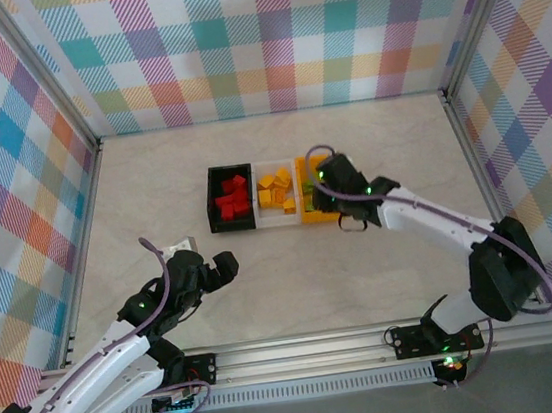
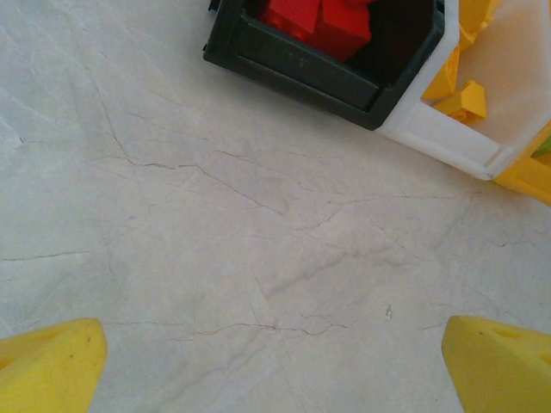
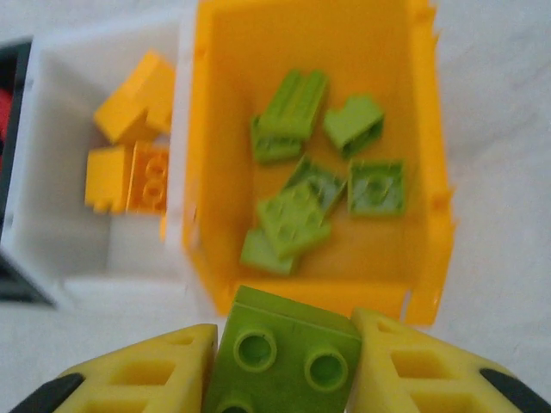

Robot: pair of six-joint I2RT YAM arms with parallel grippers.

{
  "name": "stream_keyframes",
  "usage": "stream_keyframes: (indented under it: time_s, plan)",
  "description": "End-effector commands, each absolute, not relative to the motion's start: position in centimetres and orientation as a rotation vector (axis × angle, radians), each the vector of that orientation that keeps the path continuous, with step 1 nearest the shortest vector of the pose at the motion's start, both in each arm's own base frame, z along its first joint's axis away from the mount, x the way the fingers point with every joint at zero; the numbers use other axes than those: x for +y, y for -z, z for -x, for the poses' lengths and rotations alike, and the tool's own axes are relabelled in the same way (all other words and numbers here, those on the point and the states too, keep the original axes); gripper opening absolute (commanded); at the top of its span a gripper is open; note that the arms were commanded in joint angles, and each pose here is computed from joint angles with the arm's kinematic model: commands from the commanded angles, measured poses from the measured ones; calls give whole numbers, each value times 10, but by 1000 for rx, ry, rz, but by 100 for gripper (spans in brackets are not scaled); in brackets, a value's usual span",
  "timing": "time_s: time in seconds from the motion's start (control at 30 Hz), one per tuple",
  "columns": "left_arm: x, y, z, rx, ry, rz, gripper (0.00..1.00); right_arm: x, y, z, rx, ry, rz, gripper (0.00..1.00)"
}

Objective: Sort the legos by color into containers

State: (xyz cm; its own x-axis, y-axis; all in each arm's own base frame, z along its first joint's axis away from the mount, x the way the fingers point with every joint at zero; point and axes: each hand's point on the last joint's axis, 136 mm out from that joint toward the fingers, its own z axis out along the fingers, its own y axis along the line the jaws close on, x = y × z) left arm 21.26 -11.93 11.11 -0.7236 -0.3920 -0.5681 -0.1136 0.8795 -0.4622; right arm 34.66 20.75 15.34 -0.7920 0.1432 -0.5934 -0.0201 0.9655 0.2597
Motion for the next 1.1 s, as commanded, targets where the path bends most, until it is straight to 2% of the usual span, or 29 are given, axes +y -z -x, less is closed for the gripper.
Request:
stream_keyframes:
  time_s: [0.0, 0.13, 0.3, 0.4, 0.53, 0.7, 0.73, 0.83, 1.07]
  plan:
    - [-121, -120, -216, 2342, 541, 377, 100, 215, -141, -371, 2551, -314, 13, 36]
    - [-122, -122, -217, 2349, 543, 374, 100, 206, -125, -407, 2583, -226, -40, 38]
    - [-122, -125, -216, 2355, 539, 374, 100, 200, -115, -431, 2590, -145, -67, 42]
    - [-122, -126, -217, 2352, 536, 374, 100, 202, -121, -443, 2560, -143, -56, 50]
    - [-122, -128, -217, 2352, 536, 374, 100, 209, -134, -451, 2528, -178, -42, 67]
    - [-118, -138, -222, 2329, 500, 368, 100, 208, -162, -434, 2436, -306, -74, 78]
    - [-115, -143, -225, 2312, 478, 366, 100, 205, -170, -428, 2399, -333, -91, 86]
    - [-96, -163, -240, 2217, 339, 403, 100, 196, -186, -409, 2315, -398, -108, 99]
    - [-71, -201, -295, 2020, 87, 348, 100, 162, -181, -372, 2232, -353, -140, 100]
